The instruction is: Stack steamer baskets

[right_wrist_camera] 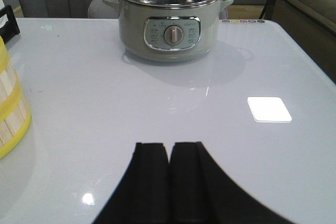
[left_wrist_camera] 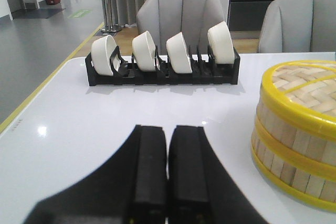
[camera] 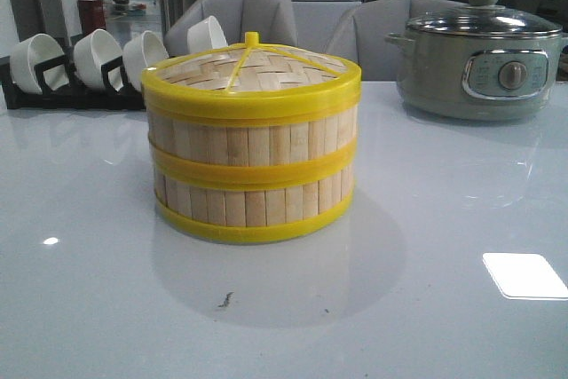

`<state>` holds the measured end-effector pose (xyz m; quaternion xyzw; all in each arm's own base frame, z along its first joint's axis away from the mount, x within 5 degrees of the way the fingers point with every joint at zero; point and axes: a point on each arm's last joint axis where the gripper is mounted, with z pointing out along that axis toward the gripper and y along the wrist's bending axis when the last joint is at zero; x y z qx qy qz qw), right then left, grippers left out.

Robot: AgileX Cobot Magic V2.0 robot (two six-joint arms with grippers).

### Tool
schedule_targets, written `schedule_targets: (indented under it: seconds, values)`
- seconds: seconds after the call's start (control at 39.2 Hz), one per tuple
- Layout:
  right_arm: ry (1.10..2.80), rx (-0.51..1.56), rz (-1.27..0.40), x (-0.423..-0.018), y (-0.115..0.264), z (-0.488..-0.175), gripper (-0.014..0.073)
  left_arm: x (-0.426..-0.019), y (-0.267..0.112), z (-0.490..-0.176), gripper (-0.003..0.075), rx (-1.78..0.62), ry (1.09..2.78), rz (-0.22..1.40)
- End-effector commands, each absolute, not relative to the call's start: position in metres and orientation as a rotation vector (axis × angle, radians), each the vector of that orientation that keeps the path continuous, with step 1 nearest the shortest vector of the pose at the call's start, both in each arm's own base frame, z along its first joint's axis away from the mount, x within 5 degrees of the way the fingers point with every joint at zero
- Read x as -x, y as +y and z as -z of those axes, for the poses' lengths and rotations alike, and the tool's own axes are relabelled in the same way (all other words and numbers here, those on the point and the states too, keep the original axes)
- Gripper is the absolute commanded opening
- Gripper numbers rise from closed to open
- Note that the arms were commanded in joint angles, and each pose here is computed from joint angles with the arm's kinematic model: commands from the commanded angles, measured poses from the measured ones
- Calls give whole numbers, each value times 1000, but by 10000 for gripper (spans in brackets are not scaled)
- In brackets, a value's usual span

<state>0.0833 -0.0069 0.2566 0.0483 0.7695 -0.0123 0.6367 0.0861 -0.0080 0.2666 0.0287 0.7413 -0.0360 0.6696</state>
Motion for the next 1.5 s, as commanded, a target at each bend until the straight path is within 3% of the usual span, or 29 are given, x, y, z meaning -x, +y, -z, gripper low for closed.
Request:
schedule_targets:
  seconds: [0.0,0.25,0.48,1.48]
  values:
    - [1645,-95,44,-85,-7,-274,56,-79,-7,-274,87,-46,1514,88]
    - [1645,-95,44,-85,-7,-274,56,-59,-4,-242,87,-36,1362,87]
    - [1645,-95,44,-85,-7,-274,56,-53,-4,-222,87,-36,1349,88]
    - [1645,-95,44,-85,-7,-274,56,-54,-4,-219,87,-49,1392,78]
